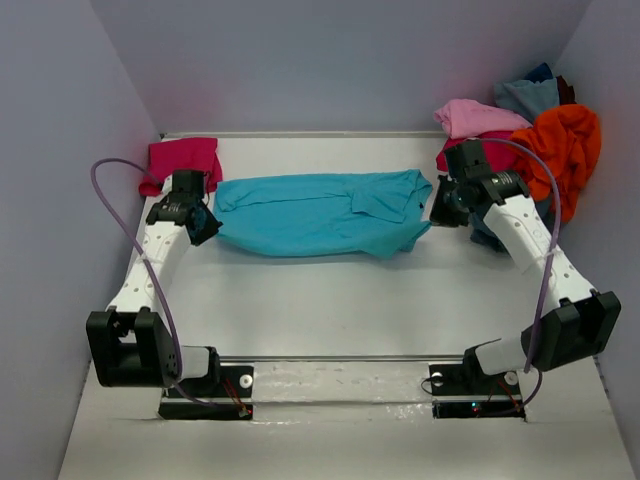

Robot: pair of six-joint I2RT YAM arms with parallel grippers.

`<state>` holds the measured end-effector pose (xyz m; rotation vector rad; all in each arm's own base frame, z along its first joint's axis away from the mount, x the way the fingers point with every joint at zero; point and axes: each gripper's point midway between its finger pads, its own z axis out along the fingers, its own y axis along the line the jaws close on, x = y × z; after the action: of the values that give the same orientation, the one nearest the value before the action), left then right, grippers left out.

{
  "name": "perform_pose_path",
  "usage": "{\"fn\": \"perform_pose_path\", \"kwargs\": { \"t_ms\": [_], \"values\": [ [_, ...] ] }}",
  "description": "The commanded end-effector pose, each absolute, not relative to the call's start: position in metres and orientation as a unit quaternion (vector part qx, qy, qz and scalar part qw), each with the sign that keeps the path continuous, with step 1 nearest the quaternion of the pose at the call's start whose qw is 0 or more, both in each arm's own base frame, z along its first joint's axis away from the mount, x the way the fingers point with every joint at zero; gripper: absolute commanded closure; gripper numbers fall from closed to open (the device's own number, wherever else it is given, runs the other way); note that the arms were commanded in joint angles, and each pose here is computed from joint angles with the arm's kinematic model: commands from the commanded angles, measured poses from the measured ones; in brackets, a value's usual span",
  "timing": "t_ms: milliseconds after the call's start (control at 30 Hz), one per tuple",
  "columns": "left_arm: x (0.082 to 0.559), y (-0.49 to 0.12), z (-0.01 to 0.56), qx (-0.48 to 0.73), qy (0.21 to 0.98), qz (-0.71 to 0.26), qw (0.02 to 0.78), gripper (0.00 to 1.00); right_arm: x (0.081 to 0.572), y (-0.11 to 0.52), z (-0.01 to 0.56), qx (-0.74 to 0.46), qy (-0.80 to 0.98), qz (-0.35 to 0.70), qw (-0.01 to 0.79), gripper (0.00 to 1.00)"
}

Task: Fold and stack the t-shirts
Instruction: Fold the tshirt

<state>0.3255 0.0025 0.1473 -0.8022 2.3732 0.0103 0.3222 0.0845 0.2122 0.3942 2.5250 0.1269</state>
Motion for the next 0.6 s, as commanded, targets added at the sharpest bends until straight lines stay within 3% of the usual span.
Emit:
{"fn": "perform_pose_path", "kwargs": {
  "t_ms": [0, 567],
  "values": [
    [0.3, 0.0, 0.148, -0.309, 0.9, -0.008, 0.308, 0.94, 0.29, 0.092, 0.219, 0.14, 0.949, 0.075, 0.272, 0.93],
    [0.245, 0.004, 0.133, -0.316, 0.901, 0.0, 0.298, 0.94, 0.227, 0.081, 0.224, 0.143, 0.953, 0.08, 0.256, 0.93]
  ]
}}
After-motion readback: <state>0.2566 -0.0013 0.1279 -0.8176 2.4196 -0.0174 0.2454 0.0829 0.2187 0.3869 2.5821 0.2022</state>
